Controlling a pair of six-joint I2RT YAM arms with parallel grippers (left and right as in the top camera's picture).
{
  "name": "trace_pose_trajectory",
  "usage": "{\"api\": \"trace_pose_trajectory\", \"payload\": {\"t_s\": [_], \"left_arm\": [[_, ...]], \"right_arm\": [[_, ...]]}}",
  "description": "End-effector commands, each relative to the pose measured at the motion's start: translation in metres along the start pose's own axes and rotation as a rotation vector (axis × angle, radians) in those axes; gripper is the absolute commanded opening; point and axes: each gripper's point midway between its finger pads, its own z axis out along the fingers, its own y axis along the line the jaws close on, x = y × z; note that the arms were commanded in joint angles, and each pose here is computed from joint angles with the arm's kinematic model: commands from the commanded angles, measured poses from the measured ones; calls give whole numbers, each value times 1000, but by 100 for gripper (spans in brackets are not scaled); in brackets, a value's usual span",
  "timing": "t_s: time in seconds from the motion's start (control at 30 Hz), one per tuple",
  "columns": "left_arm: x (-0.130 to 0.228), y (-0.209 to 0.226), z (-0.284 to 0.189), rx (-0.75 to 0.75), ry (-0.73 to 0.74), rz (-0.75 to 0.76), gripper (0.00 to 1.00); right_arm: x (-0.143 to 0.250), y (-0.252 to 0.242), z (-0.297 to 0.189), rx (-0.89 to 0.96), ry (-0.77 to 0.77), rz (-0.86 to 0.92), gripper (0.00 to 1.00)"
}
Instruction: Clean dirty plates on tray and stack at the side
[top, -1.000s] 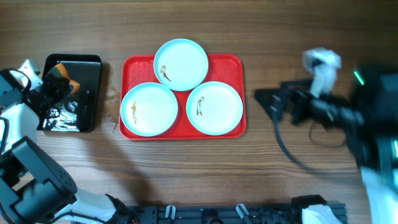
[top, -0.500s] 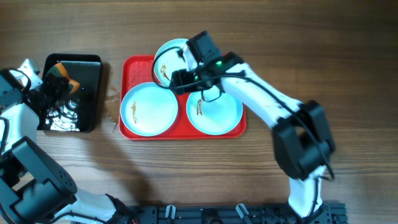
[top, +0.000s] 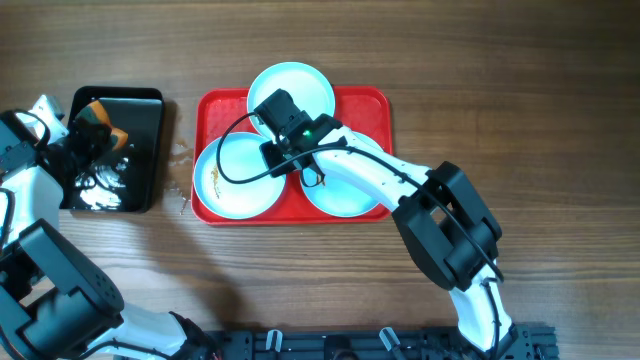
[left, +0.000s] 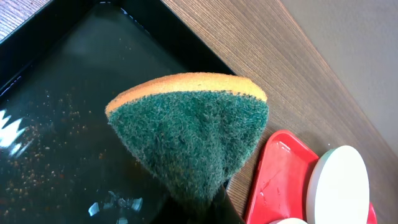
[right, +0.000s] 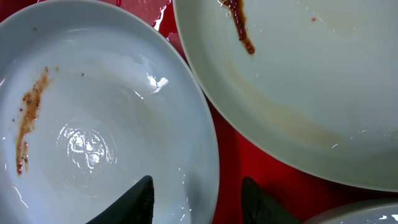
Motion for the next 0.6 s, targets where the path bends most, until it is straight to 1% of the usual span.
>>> {"api": "trace_pose_trajectory", "payload": {"t_s": [0.0, 0.07, 0.17, 0.33, 0.43, 0.5, 0.53, 0.57], "left_arm": [[2, 2, 1, 5, 5, 13, 4], [2, 2, 1, 5, 6, 12, 4], [2, 2, 1, 5, 6, 12, 4], [3, 2, 1, 4, 8, 11, 4], [3, 2, 1, 4, 8, 11, 4], [3, 2, 1, 4, 8, 11, 4], [3, 2, 1, 4, 8, 11, 4], [3, 2, 1, 4, 8, 11, 3]], "right_arm": [[-3, -5, 4, 22, -20, 23, 45], [4, -7, 9, 24, -14, 23, 45], [2, -7, 10, 22, -19, 27, 45], [12, -11, 27, 32, 10, 23, 44], [11, -11, 27, 31, 8, 26, 32], [11, -11, 27, 31, 8, 23, 28], [11, -11, 27, 31, 8, 23, 23], [11, -11, 27, 31, 6, 23, 14]]}}
